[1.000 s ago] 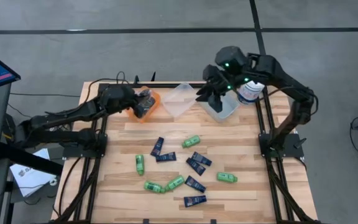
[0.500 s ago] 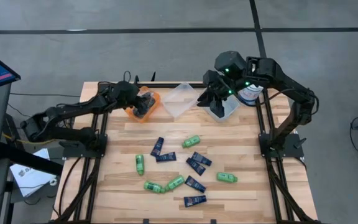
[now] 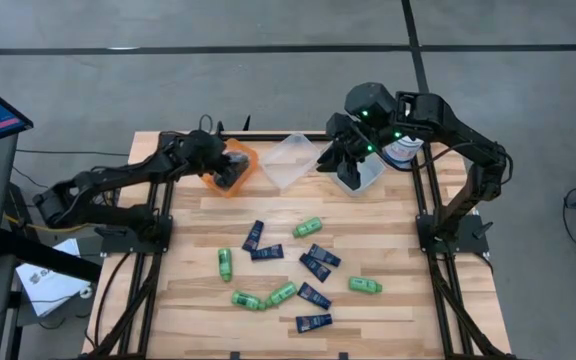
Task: Pick & Place Travel size toiletries
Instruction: Put the hairbrush into the orange bin
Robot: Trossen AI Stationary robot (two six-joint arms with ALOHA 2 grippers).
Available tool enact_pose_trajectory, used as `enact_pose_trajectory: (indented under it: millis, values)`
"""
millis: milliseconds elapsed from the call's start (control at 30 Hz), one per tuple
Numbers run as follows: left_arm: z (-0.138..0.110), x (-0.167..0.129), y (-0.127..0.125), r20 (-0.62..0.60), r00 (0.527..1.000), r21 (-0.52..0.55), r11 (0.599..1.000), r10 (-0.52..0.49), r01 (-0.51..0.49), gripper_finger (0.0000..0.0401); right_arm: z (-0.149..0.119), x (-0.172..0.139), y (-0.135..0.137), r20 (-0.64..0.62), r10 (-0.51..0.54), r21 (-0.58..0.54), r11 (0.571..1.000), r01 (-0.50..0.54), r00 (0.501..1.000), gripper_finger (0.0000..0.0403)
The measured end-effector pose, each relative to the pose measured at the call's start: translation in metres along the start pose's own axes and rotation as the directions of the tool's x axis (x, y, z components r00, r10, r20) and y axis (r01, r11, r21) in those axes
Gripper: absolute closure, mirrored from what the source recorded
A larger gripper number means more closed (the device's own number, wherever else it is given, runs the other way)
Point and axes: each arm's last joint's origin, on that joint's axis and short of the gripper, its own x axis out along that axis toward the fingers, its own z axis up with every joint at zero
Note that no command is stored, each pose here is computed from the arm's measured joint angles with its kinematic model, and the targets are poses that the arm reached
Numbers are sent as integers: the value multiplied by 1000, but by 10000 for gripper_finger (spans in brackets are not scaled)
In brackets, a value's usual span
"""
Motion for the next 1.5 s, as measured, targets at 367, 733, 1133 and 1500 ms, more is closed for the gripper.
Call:
enact_pose_trajectory:
  millis: [367, 733, 1133, 1500]
  values:
    - [3, -8, 2, 40, 995, -32, 996, 89, -88, 176, 0, 0, 0, 0, 0, 0, 1000, 0, 1000, 301]
    - [-2, -11, 0, -17, 1000, -52, 999, -13, 12, 388, -5, 12, -5, -47, -6, 14, 1000, 6, 999, 301]
    - [-26, 12, 9, -124, 976, -28, 982, 181, -186, 400, -11, 27, -9, -82, -7, 23, 1000, 9, 997, 301]
    - [-24, 14, 6, -100, 983, 22, 988, 157, -156, 366, -14, 28, -8, -106, -73, 51, 996, 78, 992, 301]
